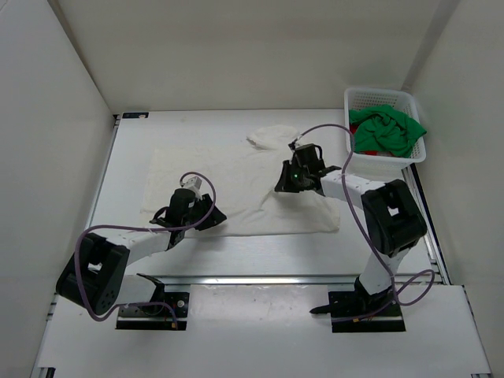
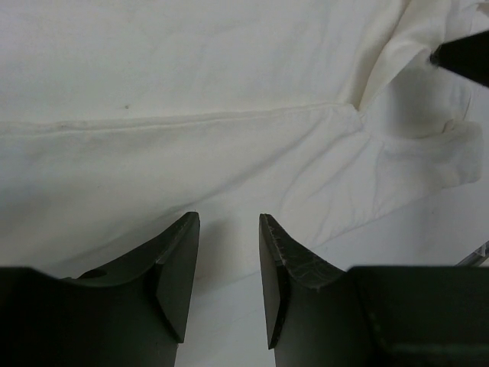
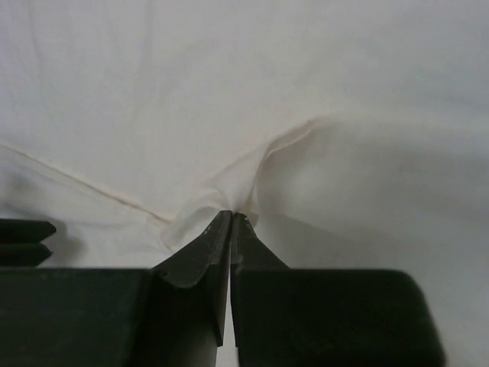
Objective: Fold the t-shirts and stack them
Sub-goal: Fold the flattened tshirt in 1/3 of the way
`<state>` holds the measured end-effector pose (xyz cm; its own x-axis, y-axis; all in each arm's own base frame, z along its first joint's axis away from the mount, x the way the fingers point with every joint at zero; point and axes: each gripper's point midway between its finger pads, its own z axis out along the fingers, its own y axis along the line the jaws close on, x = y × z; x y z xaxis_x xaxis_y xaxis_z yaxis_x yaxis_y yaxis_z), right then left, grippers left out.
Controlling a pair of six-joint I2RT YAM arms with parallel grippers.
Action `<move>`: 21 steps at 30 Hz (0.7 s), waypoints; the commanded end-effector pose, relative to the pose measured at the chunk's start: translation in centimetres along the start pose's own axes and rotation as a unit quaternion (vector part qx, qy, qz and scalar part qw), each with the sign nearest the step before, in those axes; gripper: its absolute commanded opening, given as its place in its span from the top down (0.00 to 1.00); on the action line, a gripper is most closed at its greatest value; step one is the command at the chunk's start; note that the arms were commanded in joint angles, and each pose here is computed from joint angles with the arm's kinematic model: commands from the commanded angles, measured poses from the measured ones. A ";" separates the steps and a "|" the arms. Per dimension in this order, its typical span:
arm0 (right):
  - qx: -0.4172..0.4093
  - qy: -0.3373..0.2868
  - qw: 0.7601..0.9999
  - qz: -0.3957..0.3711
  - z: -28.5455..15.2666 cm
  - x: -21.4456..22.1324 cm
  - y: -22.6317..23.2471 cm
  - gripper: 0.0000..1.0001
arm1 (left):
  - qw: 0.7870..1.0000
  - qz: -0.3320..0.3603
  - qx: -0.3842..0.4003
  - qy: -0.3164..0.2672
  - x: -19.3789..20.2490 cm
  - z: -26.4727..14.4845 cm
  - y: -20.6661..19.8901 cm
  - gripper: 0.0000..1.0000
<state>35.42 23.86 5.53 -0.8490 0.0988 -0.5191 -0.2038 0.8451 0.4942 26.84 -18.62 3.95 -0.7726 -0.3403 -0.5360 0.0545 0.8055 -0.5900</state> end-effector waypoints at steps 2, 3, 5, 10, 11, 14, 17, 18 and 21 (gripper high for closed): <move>0.020 -0.012 0.999 -0.047 1.3 -3.5 1.4 1.00 | 1.000 0.003 0.016 -0.003 0.0 0.0 -0.8 0.52; 0.037 0.004 0.998 -0.059 2.5 -3.1 1.0 1.00 | 1.000 0.001 0.015 -0.005 -0.1 -0.1 -0.7 0.52; 0.038 -0.002 0.995 -0.087 3.3 -4.4 2.3 1.00 | 1.000 -0.001 0.019 -0.010 -0.3 -0.2 -0.8 0.52; 0.056 -0.003 0.987 -0.149 4.7 -5.0 4.5 0.98 | 1.000 -0.002 0.013 -0.017 -0.6 -0.6 -0.7 0.52; 0.052 -0.011 0.987 -0.152 4.9 -5.5 5.0 0.94 | 1.000 0.000 0.017 -0.022 -0.9 -0.7 -0.9 0.53; 0.038 -0.022 0.985 -0.165 4.6 -5.9 6.5 0.83 | 1.000 0.003 0.012 -0.028 -1.3 -1.0 -1.0 0.52; 0.007 -0.039 0.986 -0.165 2.9 -6.2 7.6 0.73 | 0.999 0.011 0.004 -0.034 -1.4 -1.1 -1.2 0.52; 0.010 -0.046 0.987 -0.156 2.2 -6.1 7.0 0.68 | 0.999 0.019 0.000 -0.035 -1.3 -1.1 -1.4 0.51; -0.017 -0.080 0.988 -0.130 -0.5 -6.1 7.2 0.65 | 0.999 0.037 0.003 -0.025 -0.8 -0.7 -2.4 0.52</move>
<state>38.75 30.25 7.29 -0.7536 -0.1542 -0.6390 -0.4227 0.8581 0.2915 26.50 -19.15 5.29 -0.7485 -0.3339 -0.5730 0.0819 0.8109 -0.5794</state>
